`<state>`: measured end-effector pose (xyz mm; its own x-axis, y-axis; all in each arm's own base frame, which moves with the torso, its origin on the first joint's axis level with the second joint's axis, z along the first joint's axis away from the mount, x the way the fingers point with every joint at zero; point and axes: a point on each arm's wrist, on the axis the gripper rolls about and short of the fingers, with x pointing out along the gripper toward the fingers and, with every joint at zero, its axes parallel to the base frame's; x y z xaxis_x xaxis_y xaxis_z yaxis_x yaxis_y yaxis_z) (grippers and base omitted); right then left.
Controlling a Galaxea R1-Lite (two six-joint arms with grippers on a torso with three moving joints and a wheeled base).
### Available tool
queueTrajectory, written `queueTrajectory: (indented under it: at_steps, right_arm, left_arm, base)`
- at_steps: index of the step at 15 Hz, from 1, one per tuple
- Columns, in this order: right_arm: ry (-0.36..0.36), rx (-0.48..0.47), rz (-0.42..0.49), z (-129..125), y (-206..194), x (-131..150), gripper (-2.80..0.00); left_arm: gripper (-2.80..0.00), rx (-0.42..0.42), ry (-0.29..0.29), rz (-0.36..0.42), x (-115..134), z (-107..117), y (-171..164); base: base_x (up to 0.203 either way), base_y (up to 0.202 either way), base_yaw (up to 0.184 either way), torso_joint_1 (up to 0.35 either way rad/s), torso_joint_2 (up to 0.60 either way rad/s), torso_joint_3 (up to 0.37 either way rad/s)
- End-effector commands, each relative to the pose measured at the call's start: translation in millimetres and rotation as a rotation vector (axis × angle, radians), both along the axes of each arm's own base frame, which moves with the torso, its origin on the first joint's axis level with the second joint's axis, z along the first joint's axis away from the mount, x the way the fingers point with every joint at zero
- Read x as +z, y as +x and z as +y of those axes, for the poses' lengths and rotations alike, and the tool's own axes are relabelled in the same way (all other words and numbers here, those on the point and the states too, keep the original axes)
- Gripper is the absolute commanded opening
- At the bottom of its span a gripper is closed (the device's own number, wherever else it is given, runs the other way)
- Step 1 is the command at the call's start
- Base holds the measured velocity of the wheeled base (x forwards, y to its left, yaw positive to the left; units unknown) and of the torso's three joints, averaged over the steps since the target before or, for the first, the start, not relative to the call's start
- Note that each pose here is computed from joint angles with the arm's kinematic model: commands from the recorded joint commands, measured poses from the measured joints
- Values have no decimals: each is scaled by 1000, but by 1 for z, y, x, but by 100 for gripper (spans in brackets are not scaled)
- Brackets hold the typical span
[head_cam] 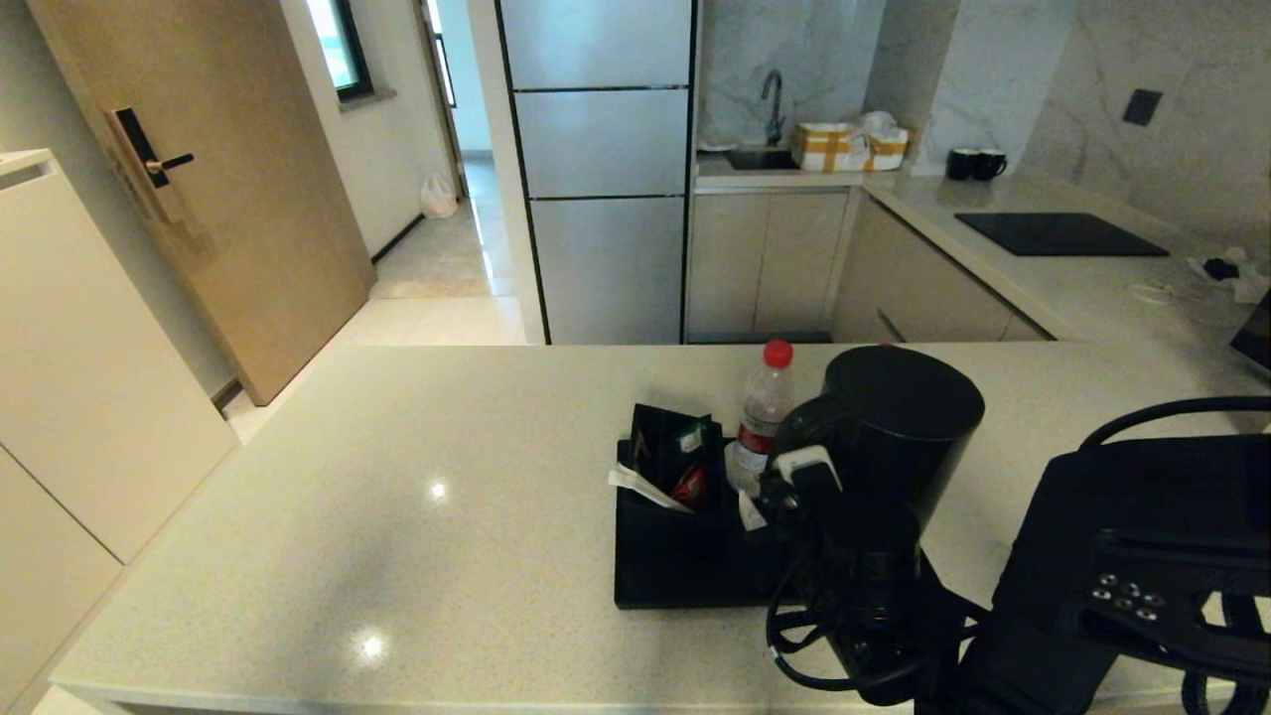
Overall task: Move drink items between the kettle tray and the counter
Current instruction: Return the kettle to its original position
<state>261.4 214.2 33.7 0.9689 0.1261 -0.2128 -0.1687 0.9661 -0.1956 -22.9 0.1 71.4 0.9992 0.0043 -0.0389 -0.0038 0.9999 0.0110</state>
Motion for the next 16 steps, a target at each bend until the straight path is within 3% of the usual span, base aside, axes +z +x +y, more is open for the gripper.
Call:
queueTrajectory:
  at_steps: [1,6,8,16]
  right_arm:
    - [12,5,-13,-1,-1,4,0]
    - [43,59,-22,-10,-14,13,0]
    - [90,82,-21,-13,-18,18,0]
    - [108,136,-14,-23,-31,29,0]
  left_arm:
    - [-280,0,0,2,0,0,0]
    - [-280,0,0,1,0,0,0]
    - [-280,0,0,1,0,0,0]
    - [-280,0,0,1,0,0,0]
  base:
    - [0,0,0,0,0,0]
    - [0,0,0,0,0,0]
    - [0,0,0,0,0,0]
    - [0,0,0,0,0,0]
